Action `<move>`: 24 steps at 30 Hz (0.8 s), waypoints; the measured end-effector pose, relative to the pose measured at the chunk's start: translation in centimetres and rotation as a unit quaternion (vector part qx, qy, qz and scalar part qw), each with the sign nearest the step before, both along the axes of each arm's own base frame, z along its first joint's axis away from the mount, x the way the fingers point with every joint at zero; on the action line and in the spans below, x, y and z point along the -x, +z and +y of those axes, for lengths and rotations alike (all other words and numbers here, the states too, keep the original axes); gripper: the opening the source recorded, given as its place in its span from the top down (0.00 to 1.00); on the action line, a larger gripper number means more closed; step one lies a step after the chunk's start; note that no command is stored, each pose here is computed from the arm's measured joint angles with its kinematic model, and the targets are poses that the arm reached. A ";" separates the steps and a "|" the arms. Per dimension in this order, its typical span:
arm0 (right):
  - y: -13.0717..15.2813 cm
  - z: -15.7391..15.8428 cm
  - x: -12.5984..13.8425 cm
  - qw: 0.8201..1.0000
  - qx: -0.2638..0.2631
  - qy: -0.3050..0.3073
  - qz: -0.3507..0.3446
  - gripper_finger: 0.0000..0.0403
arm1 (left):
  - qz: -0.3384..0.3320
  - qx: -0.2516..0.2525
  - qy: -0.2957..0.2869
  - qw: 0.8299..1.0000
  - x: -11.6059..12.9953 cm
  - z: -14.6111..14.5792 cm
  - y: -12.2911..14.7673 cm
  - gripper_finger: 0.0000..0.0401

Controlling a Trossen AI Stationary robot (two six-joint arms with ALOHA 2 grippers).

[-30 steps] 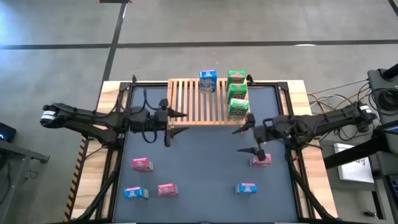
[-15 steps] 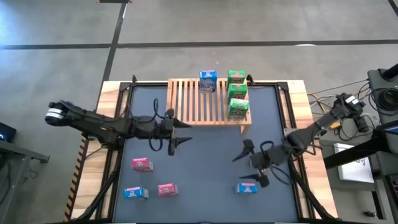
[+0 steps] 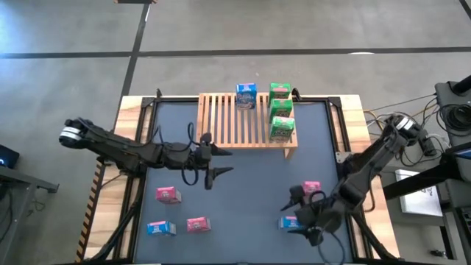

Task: Stack cereal on shelf
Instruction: Put the right blue cereal box on the shelf aligned with the other blue cereal box

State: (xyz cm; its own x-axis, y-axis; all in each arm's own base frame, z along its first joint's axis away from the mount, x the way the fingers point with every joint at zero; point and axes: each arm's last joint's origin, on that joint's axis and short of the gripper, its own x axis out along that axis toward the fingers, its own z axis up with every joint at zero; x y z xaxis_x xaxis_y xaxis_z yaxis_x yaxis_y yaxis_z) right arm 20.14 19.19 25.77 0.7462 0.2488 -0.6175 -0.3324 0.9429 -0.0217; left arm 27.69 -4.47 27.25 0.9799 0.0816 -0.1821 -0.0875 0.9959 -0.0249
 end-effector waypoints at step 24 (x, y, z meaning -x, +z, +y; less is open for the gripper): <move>-3.2 0.8 0.7 0.989 -0.024 -0.075 0.125 0.26 | 0.006 0.008 0.003 1.000 -0.4 -0.2 -0.6 0.44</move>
